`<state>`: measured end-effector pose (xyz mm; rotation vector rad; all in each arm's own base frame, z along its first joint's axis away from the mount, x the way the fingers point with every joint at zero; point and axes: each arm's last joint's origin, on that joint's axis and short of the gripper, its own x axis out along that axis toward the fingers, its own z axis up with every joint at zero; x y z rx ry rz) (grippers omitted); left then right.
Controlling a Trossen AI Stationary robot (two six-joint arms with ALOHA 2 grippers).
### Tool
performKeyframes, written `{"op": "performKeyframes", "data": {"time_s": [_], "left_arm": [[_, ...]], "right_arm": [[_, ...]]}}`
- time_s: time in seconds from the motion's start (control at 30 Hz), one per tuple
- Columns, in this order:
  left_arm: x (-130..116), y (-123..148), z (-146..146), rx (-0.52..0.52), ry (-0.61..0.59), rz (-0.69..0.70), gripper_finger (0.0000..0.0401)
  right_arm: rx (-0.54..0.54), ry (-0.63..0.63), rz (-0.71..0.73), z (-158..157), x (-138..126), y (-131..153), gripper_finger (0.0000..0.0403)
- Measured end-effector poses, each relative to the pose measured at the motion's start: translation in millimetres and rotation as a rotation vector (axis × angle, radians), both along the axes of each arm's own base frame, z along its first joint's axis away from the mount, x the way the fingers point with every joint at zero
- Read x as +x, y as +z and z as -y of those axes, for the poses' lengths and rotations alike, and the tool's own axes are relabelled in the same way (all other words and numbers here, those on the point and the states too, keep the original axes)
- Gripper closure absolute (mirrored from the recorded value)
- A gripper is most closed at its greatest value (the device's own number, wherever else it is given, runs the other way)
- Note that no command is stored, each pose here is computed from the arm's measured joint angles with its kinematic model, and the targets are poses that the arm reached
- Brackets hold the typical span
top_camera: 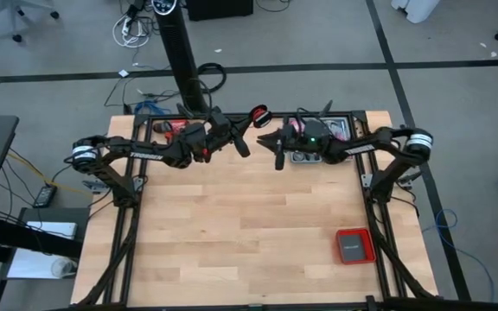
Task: Coil cords
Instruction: Coil the red wire on the black spool
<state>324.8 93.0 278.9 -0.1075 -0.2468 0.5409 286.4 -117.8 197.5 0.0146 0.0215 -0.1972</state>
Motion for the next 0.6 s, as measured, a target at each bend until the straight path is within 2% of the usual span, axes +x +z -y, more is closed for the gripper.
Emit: {"op": "performKeyframes", "data": {"time_s": [0.17,0.33,0.6], "left_arm": [[-0.8,-1.0,6.1,0.059,0.034,-0.014,0.0401],[-13.9,-7.4,14.9,0.102,0.052,0.111,0.0401],[-16.6,-11.9,16.4,0.108,0.023,0.118,0.0401]], "right_arm": [[0.051,0.080,0.023,6.8,13.4,3.9,0.0338],[0.100,0.101,0.029,15.1,12.7,3.7,0.0337],[0.078,0.115,0.071,5.0,17.2,8.4,0.0317]]}}
